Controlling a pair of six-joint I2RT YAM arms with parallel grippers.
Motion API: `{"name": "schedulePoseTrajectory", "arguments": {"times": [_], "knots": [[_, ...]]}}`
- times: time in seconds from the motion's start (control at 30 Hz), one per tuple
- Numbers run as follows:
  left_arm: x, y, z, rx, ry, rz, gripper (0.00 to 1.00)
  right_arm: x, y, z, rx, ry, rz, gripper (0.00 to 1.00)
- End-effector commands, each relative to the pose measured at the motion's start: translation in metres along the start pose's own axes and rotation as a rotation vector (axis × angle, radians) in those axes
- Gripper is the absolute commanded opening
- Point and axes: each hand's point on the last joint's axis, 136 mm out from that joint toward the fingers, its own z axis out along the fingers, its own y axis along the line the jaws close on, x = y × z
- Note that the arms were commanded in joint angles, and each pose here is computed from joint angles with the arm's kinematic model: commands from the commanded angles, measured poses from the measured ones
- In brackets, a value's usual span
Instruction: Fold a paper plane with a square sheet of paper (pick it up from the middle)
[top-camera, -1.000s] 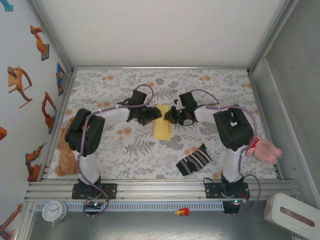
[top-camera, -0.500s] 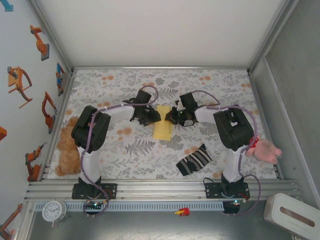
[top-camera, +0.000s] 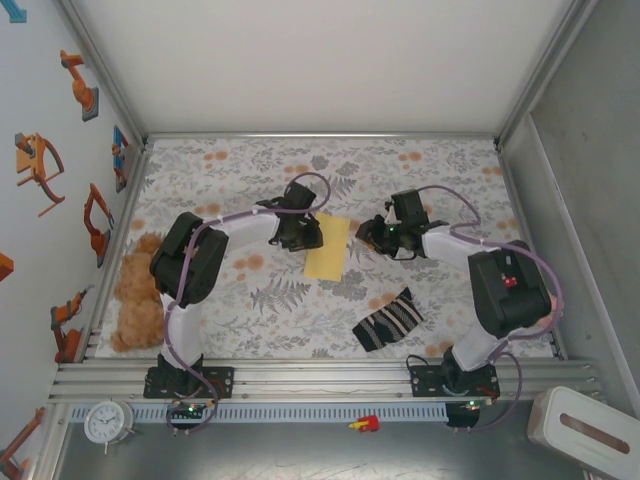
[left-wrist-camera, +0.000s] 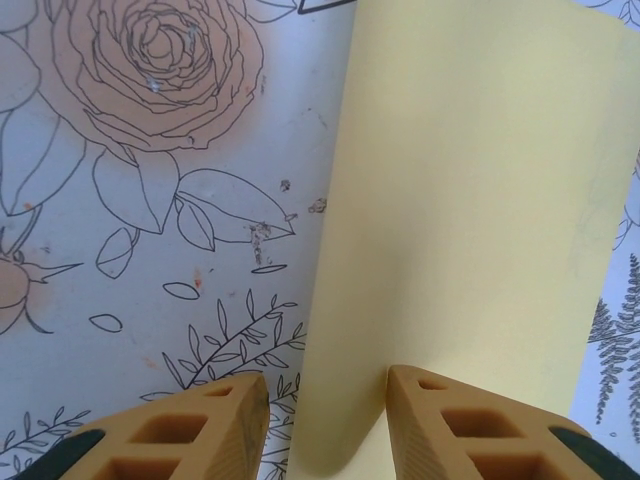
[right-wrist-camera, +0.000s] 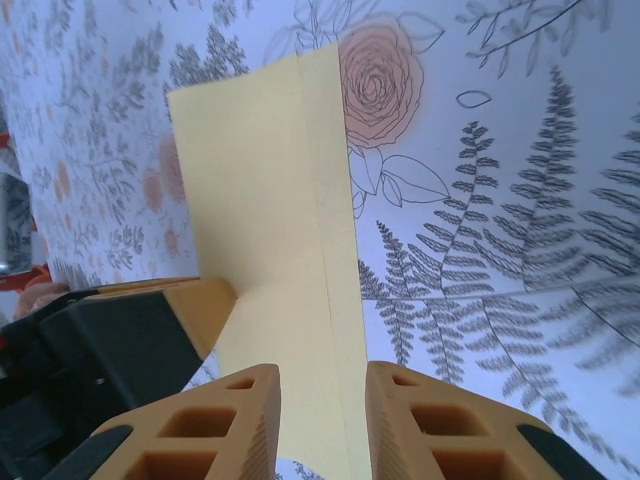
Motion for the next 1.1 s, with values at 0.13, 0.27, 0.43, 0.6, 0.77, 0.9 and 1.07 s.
{"name": "schedulePoseTrajectory", "arguments": {"times": [0.13, 0.27, 0.43, 0.6, 0.77, 0.9, 1.07], "knots": [[0.08, 0.051, 0.057, -0.22, 0.246, -0.001, 0.45, -0.003, -0.027, -0.01, 0.101, -0.095, 0.025, 0.29], [0.084, 0.045, 0.067, -0.226, 0.262, -0.009, 0.47, -0.006, -0.025, -0.006, 0.086, -0.101, 0.027, 0.3], [0.093, 0.045, 0.076, -0.242, 0.288, 0.018, 0.47, -0.006, -0.025, -0.003, 0.078, -0.1, 0.02, 0.38], [0.095, 0.044, 0.081, -0.24, 0.306, 0.056, 0.48, -0.004, -0.029, 0.002, 0.074, -0.089, 0.026, 0.38], [0.098, 0.044, 0.084, -0.243, 0.325, 0.074, 0.5, -0.002, -0.034, 0.006, 0.085, -0.079, 0.033, 0.38], [0.104, 0.047, 0.088, -0.244, 0.35, 0.105, 0.5, -0.002, -0.035, 0.006, 0.088, -0.079, 0.035, 0.38], [0.105, 0.05, 0.089, -0.255, 0.36, 0.155, 0.51, -0.002, -0.035, 0.007, 0.089, -0.076, 0.031, 0.37]]}}
